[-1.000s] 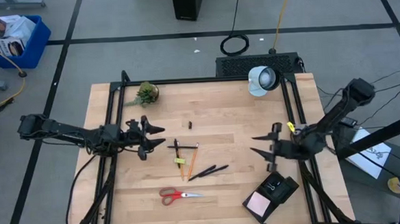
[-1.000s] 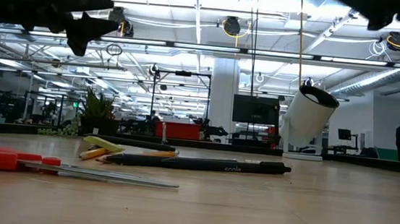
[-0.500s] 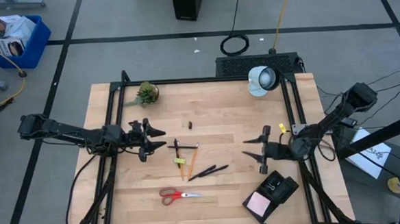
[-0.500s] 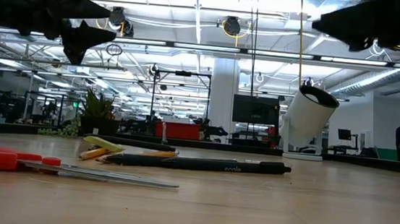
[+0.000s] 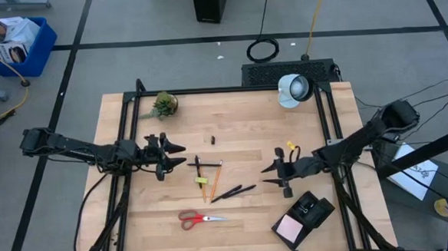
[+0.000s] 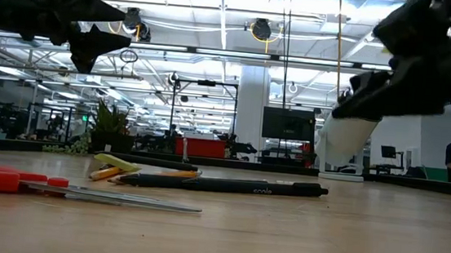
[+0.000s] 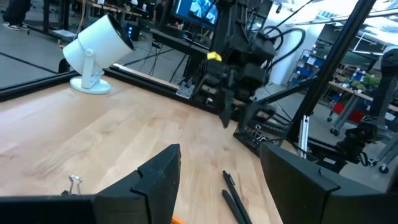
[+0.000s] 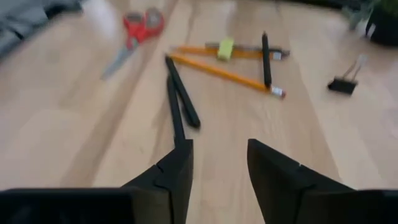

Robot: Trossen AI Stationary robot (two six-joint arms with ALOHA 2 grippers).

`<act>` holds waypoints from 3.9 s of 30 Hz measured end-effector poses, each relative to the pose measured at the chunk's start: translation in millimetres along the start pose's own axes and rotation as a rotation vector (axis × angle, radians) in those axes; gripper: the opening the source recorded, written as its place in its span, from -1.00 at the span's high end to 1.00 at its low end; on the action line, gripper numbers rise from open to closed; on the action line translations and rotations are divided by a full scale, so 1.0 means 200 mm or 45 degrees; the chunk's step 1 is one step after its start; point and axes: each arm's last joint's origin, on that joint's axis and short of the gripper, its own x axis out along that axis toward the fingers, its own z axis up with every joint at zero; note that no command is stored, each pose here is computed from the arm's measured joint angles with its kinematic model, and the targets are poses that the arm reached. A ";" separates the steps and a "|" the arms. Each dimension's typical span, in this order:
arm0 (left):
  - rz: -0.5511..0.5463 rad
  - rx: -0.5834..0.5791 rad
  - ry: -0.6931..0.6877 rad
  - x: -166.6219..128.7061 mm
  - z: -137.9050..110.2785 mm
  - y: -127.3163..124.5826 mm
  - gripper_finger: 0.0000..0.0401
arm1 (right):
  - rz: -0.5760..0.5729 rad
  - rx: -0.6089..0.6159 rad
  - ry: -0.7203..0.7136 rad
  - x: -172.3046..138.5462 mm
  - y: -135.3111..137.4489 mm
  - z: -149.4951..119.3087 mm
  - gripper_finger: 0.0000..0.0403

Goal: Pick and place office supplies into organizer
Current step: Put the black pen into the desk organizer

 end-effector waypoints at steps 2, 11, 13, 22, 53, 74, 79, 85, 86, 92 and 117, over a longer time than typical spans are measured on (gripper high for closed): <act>0.001 0.001 0.010 0.00 0.00 0.00 -0.12 | -0.009 0.006 0.051 0.05 0.00 -0.01 0.33; 0.003 0.001 0.026 0.00 -0.01 0.00 -0.12 | 0.150 -0.070 0.222 0.24 0.04 0.02 0.34; 0.002 0.001 0.033 0.00 -0.01 0.00 -0.12 | 0.148 -0.093 0.242 0.25 0.04 0.01 0.34; 0.010 -0.016 0.055 0.00 -0.02 0.01 -0.12 | 0.178 -0.104 0.251 0.31 0.05 -0.04 0.34; 0.008 -0.030 0.042 0.00 -0.01 0.00 -0.12 | 0.222 -0.108 0.256 0.39 0.05 -0.13 0.94; 0.049 -0.024 0.060 0.00 -0.03 0.01 -0.12 | 0.236 -0.111 0.190 0.36 0.06 -0.07 0.99; 0.050 -0.031 0.062 0.00 -0.03 0.01 -0.12 | 0.266 -0.121 0.260 0.35 0.10 -0.10 0.85; 0.051 -0.035 0.061 0.00 -0.03 0.01 -0.12 | 0.236 -0.101 0.288 0.34 0.11 -0.10 0.57; 0.051 -0.034 0.061 0.00 -0.03 0.01 -0.12 | 0.230 -0.099 0.282 0.34 0.11 -0.10 0.53; 0.050 -0.035 0.061 0.00 -0.03 0.01 -0.12 | 0.240 -0.179 0.225 0.33 0.14 -0.08 0.38; 0.050 -0.035 0.057 0.00 -0.02 0.01 -0.12 | 0.091 -0.164 0.215 0.19 0.02 -0.12 0.38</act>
